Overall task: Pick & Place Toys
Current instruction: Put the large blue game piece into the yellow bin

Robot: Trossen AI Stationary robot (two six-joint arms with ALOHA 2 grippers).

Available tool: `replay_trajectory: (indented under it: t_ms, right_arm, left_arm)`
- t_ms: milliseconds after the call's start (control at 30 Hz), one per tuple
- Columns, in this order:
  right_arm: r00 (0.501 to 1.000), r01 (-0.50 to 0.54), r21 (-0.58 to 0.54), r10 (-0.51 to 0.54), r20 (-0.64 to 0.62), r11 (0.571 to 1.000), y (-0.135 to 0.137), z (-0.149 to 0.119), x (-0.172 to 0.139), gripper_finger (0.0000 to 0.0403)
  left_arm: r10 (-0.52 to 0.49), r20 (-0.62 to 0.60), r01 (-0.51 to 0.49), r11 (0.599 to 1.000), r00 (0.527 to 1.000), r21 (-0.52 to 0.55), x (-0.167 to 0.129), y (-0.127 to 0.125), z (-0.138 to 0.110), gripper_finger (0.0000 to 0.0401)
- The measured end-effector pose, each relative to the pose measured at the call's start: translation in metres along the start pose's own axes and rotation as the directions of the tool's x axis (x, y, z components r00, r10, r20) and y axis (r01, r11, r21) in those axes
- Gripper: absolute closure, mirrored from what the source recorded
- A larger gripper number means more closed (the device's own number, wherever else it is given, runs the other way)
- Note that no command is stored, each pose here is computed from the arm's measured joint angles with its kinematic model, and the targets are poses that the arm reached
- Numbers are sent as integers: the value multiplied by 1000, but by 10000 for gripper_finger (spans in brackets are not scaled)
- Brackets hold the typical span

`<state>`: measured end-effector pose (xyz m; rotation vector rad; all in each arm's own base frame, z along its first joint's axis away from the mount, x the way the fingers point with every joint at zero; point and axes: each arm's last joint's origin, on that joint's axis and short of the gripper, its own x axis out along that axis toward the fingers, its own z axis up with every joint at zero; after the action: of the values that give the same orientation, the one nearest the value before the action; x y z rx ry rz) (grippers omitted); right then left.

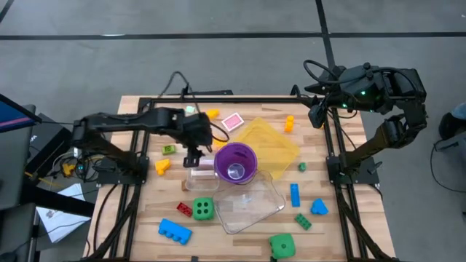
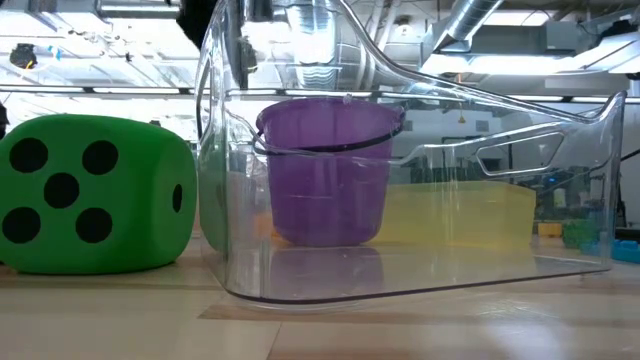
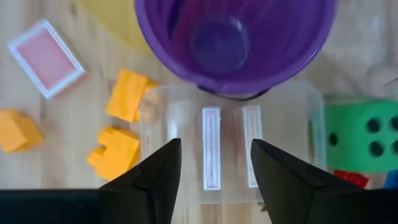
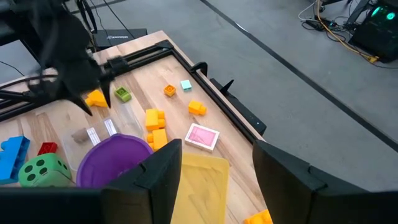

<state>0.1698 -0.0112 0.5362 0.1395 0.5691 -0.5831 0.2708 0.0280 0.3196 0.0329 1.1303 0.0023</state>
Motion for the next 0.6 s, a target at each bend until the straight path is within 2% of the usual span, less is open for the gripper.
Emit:
replay_trajectory:
  t_ms: [267, 600]
  right_arm:
    - [1000, 5, -9, -5, 2, 1000, 0, 0, 0, 212]
    - [1000, 7, -6, -7, 2, 1000, 0, 0, 0, 212]
  left_arm:
    - [58, 174, -31, 988, 983, -151, -48, -2, -14, 209]
    - [195, 233, -123, 948, 953, -293, -72, 0, -26, 207]
